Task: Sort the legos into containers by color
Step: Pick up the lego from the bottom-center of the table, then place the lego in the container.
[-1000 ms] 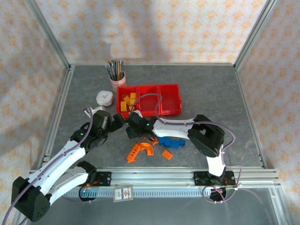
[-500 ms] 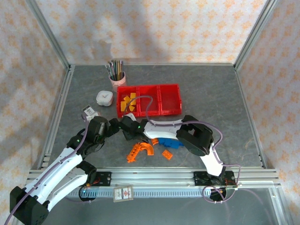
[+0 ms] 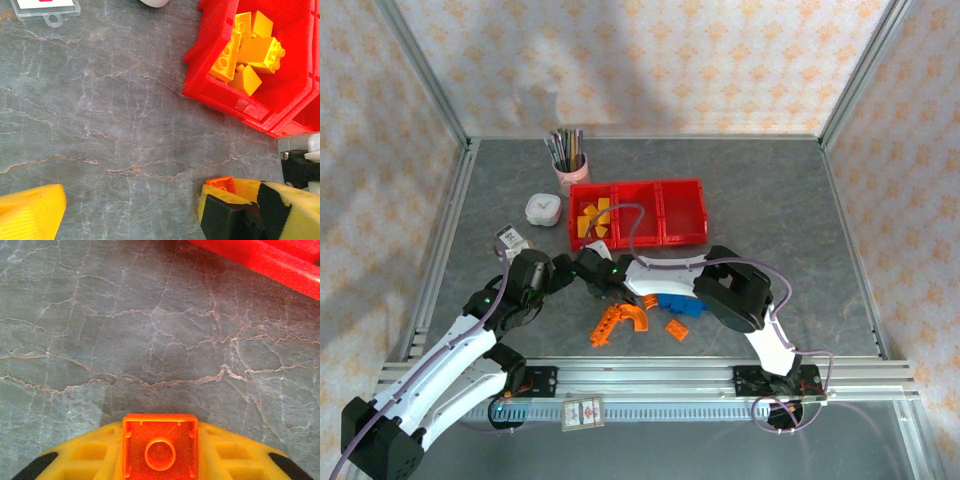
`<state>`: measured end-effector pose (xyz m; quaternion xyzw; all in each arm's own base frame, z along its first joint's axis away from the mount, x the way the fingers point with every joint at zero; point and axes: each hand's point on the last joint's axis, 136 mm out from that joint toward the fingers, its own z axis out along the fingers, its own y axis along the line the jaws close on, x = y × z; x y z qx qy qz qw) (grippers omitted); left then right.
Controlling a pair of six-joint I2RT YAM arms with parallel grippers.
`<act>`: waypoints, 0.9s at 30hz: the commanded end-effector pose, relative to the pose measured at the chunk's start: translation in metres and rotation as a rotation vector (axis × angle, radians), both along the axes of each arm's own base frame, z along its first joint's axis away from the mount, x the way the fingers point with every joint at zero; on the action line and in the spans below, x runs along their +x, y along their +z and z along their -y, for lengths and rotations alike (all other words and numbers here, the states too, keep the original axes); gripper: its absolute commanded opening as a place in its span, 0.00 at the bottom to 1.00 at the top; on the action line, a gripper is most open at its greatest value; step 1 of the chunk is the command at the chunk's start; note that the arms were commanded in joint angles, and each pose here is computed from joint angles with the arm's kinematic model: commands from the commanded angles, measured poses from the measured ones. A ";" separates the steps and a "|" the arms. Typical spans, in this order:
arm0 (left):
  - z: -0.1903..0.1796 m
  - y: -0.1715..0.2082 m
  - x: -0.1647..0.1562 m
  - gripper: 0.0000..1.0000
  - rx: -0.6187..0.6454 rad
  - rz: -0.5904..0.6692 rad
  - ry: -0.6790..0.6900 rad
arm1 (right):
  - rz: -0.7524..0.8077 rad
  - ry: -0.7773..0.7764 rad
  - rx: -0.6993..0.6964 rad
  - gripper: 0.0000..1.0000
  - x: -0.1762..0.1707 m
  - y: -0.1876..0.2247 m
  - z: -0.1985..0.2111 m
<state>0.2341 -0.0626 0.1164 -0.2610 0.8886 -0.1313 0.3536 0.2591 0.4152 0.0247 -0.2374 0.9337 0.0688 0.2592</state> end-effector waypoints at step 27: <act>0.070 0.076 0.089 0.99 -0.084 0.176 -0.199 | 0.204 -0.300 0.048 0.41 0.179 0.102 0.086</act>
